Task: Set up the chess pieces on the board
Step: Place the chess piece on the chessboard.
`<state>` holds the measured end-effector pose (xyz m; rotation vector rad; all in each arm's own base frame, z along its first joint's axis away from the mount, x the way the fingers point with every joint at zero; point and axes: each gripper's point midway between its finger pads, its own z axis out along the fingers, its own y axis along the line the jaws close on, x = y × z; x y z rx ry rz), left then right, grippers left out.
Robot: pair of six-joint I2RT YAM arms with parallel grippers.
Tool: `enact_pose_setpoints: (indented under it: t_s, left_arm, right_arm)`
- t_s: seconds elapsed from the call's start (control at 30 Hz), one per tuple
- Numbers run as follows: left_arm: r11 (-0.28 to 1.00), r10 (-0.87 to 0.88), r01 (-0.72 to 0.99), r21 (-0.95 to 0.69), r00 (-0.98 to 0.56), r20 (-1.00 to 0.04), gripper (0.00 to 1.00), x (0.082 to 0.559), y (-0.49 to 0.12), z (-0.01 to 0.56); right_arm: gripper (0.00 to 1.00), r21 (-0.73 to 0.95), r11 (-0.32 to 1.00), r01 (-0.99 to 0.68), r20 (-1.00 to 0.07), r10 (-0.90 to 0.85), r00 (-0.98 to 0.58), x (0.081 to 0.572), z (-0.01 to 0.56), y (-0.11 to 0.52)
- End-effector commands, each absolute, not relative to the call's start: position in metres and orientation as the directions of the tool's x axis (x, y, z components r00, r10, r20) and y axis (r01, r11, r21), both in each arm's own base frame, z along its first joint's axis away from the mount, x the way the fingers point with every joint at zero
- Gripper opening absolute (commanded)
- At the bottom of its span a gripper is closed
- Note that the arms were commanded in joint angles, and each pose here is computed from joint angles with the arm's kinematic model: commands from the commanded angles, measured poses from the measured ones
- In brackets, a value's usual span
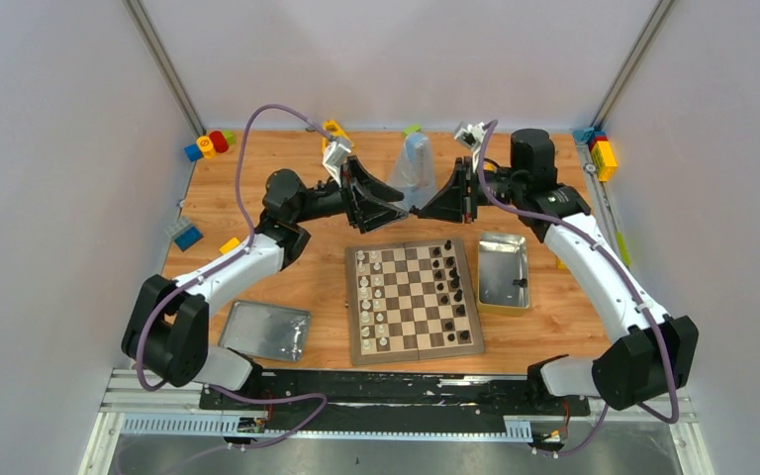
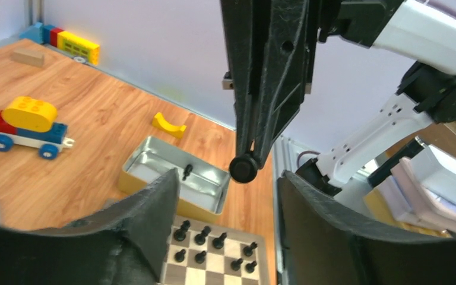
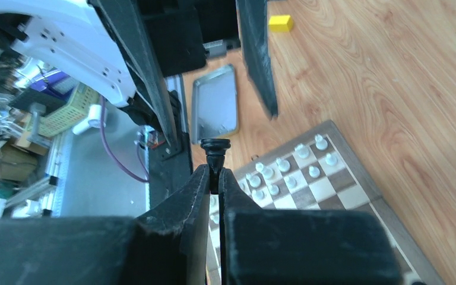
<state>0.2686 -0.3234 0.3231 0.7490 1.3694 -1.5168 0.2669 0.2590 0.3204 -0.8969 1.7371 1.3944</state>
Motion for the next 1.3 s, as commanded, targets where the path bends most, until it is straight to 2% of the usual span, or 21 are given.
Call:
enact_pose_setpoints:
  t_s: [0.0, 0.07, 0.13, 0.27, 0.5, 0.77, 1.27]
  left_arm:
    - [0.096, -0.212, 0.955, -0.281, -0.256, -0.943, 0.80, 0.266, -0.301, 0.336]
    - [0.145, -0.207, 0.950, -0.277, -0.245, -0.947, 0.92, 0.275, -0.286, 0.335]
    - [0.208, -0.194, 0.939, -0.274, -0.235, -0.952, 0.99, 0.287, -0.269, 0.333]
    - [0.347, -0.145, 0.900, -0.262, -0.224, -0.964, 1.00, 0.307, -0.235, 0.325]
    - [0.526, 0.024, 0.833, -0.173, -0.219, -0.976, 1.00, 0.320, -0.205, 0.309]
    - [0.617, 0.111, 0.782, -0.091, -0.201, -0.973, 1.00, 0.325, -0.186, 0.304]
    - [0.724, 0.223, 0.690, -0.013, -0.252, -0.942, 1.00, 0.323, -0.155, 0.289]
  right_arm:
    - [0.00, 0.306, 0.222, -0.926, -0.918, -0.187, -0.349, 0.245, 0.317, 0.235]
    - [0.00, 0.275, 0.256, -0.927, -0.904, -0.259, -0.340, 0.236, 0.301, 0.224]
    - [0.00, 0.239, 0.295, -0.925, -0.876, -0.345, -0.336, 0.226, 0.282, 0.209]
    - [0.00, 0.171, 0.359, -0.918, -0.770, -0.532, -0.352, 0.212, 0.240, 0.175]
    - [0.00, 0.101, 0.400, -0.911, -0.465, -0.790, -0.399, 0.187, 0.182, 0.130]
    - [0.00, 0.093, 0.349, -0.932, -0.231, -0.903, -0.361, 0.167, 0.153, 0.121]
    - [0.00, 0.135, 0.256, -0.957, -0.001, -0.966, -0.259, 0.155, 0.103, 0.136]
